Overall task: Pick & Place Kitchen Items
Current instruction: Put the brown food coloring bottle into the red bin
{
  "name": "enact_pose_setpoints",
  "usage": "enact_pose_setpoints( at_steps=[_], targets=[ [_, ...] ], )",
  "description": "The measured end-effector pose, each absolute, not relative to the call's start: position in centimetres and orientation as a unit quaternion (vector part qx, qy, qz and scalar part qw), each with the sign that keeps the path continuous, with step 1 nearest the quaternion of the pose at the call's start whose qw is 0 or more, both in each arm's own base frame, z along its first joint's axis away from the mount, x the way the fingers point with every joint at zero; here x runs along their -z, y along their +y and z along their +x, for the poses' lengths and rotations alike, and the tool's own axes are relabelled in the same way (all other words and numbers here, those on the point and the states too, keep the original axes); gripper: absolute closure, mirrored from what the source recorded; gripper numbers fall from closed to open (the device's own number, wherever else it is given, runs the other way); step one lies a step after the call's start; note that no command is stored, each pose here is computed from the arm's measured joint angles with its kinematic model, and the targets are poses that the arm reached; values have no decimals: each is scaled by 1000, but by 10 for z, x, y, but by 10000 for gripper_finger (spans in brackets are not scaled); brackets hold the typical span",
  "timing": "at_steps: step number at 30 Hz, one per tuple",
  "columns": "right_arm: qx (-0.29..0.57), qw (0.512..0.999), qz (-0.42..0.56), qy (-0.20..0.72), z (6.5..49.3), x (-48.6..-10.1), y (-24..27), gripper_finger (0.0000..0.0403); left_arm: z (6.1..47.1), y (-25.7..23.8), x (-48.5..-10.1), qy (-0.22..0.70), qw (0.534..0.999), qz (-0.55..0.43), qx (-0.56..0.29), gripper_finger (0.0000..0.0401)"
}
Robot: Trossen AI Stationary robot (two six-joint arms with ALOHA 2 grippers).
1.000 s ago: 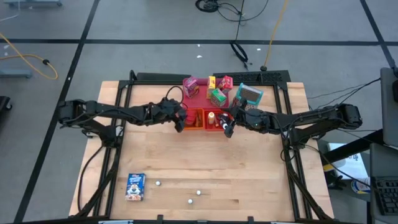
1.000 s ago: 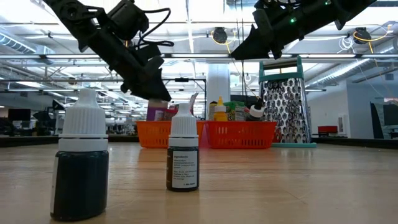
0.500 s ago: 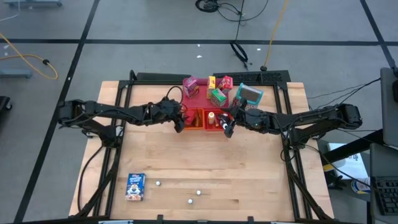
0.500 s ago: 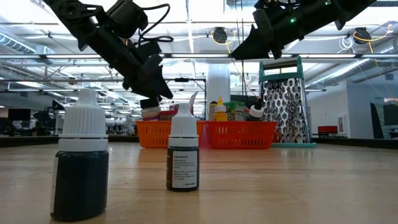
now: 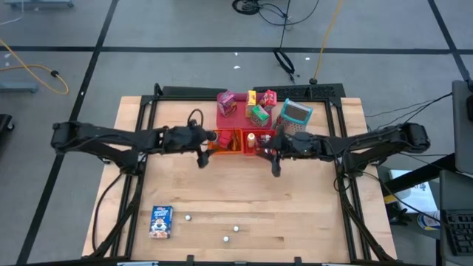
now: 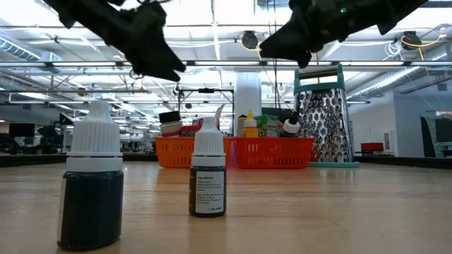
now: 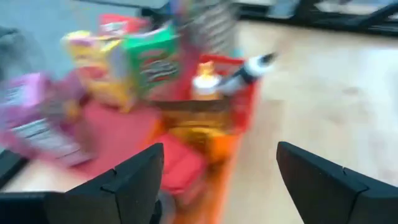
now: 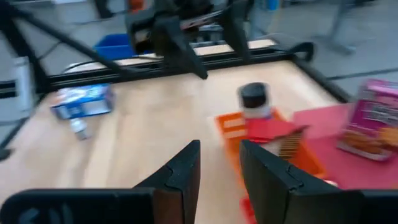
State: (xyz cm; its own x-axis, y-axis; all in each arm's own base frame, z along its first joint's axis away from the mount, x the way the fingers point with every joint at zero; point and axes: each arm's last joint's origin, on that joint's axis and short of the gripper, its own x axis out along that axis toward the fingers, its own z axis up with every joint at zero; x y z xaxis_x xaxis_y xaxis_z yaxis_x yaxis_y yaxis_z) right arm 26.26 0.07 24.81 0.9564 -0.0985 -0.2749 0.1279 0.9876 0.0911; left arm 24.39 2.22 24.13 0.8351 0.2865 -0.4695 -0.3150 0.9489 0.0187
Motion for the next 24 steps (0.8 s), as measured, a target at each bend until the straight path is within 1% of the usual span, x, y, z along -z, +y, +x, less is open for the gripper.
enact_pose_setpoints(
  at_steps=[5, 11, 17, 24],
  targets=[
    [-10, 989, 53, 139, 266, -245, 22, 298, 237, -5, -250, 233, 969, -33, -68, 87],
    [-79, 988, 45, 128, 274, -237, 53, 300, 234, -33, -251, 229, 973, -33, -17, 95],
    [-123, 982, 34, 141, 286, -211, 83, 300, 231, -53, -251, 231, 972, -37, 17, 91],
    [-164, 976, 33, 135, 296, -180, 114, 300, 227, -68, -251, 227, 973, -32, 17, 91]
  ],
)
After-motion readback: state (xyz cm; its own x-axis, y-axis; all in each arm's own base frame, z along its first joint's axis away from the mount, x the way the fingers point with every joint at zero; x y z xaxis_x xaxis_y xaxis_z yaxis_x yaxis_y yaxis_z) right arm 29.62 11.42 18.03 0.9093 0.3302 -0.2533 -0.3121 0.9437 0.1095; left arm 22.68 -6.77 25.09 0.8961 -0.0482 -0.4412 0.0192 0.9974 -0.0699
